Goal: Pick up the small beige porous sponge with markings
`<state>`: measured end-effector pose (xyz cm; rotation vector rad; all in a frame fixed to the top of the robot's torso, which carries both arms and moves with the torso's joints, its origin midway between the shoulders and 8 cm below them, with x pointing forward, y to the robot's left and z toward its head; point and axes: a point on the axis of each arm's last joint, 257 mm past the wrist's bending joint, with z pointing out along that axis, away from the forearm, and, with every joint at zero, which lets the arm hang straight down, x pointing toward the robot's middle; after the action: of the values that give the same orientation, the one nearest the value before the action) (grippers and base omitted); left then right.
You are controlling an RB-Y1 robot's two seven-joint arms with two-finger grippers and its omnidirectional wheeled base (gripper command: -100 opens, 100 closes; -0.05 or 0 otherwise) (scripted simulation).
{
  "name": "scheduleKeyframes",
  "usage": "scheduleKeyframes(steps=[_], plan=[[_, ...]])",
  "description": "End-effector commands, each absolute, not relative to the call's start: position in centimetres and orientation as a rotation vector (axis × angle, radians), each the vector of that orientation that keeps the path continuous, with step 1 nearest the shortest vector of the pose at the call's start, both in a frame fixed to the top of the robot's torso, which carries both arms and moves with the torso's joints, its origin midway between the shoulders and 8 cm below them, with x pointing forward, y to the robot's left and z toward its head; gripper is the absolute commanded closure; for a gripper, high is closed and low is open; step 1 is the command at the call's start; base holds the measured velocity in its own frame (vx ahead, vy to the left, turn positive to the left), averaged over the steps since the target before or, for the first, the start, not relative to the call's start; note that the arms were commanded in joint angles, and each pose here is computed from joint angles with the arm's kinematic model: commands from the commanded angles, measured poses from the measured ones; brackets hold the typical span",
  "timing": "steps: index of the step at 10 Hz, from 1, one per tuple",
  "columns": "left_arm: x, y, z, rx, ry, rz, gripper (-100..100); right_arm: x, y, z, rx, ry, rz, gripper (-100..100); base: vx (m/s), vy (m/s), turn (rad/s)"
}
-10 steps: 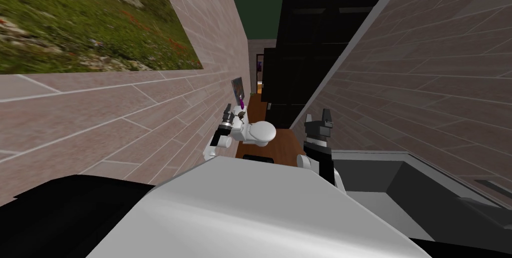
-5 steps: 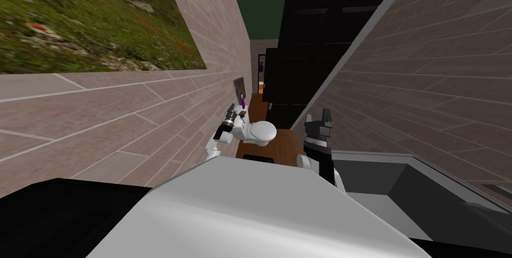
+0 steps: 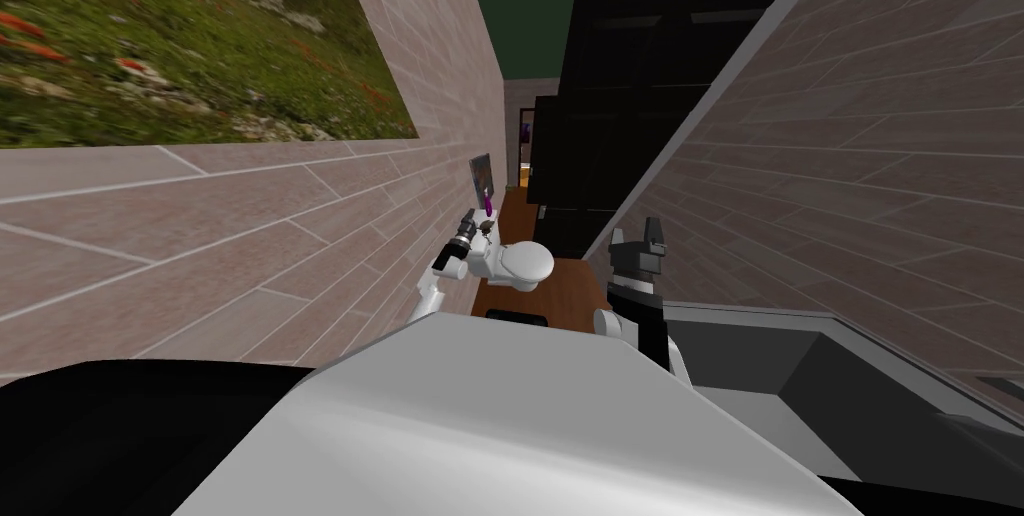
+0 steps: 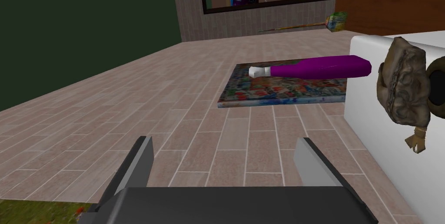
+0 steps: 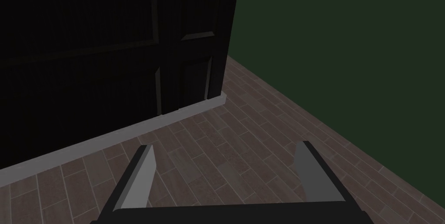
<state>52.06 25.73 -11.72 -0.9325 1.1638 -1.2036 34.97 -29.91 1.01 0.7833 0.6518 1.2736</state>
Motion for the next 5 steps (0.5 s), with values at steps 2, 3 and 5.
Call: scheduleKeyframes(steps=[2, 3, 5], plan=[[53.6, 26.0, -13.3, -0.973, 1.225, -1.176, -100, 35.0, -29.9, 1.0, 0.783, 0.652, 1.274, 0, -0.024, -0.019, 0.048], [54.9, 26.0, -14.2, -0.993, 1.261, -1.159, -100, 35.0, -29.9, 1.0, 0.783, 0.652, 1.274, 0, -0.031, -0.015, 0.066], [56.0, 26.2, -15.4, -1.023, 1.306, -1.135, -100, 35.0, -29.9, 1.0, 0.783, 0.652, 1.274, 0, -0.03, -0.017, 0.049]])
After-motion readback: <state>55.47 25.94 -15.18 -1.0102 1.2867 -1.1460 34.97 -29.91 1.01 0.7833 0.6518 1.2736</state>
